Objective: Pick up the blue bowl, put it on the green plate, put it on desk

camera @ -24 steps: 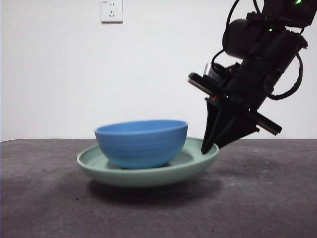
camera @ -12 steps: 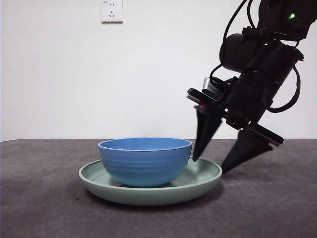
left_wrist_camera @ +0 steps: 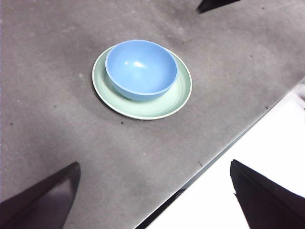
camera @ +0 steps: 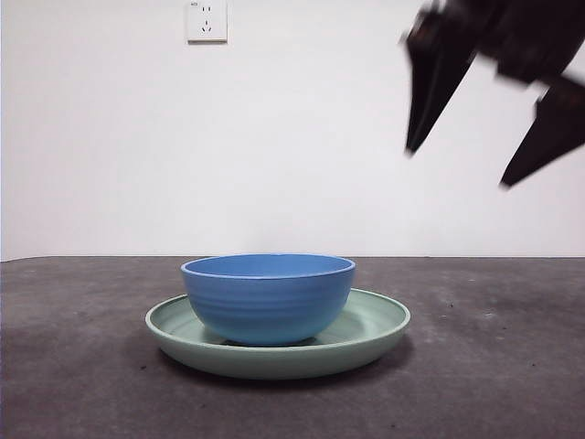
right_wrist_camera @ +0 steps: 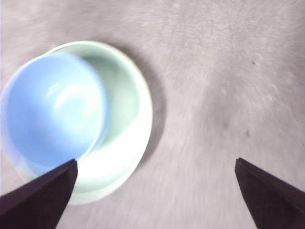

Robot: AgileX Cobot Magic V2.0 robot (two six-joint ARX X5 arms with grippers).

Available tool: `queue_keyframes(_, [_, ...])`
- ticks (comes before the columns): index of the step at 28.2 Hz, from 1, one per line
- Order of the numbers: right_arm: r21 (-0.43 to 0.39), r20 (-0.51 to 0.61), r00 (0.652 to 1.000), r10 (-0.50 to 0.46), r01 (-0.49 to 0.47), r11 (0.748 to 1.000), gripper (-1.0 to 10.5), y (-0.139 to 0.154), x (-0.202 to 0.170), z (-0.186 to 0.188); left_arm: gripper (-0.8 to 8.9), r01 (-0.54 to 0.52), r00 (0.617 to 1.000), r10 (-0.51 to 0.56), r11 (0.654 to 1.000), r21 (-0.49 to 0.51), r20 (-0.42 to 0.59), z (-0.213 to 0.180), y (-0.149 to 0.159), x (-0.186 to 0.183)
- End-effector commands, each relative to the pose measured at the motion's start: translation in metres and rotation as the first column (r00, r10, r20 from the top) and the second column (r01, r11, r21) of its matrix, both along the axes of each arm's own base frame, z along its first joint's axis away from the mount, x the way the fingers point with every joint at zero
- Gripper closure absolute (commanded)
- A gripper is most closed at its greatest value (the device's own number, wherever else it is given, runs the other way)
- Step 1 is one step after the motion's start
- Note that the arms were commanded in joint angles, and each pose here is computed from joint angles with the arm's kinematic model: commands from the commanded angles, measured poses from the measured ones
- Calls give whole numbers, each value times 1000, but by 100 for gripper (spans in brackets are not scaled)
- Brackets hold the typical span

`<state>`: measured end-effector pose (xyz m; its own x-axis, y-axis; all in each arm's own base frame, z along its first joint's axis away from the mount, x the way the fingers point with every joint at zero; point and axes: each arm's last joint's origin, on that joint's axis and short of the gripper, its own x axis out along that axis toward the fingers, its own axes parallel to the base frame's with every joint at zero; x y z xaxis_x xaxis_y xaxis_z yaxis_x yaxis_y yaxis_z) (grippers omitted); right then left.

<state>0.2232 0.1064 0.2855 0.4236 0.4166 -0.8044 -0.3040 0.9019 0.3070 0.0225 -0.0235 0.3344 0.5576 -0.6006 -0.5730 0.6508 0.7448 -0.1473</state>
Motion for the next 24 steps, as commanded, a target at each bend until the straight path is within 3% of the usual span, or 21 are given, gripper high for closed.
queue_keyframes(1, [-9,41,998,51,-51,999,352,-6,-24,21,317,5,1000,-5,1000,-3,10,2,-1,0])
queue_keyframes(14, [-25,82,988,134,-133,991,353,-50,-130,56,317,5,1000,-5,1000,-11,19,3,-1,1])
queue_keyframes(24, [33,229,966,122,-133,991,399,-73,-174,67,319,5,1000,-5,1000,-10,19,3,-1,1])
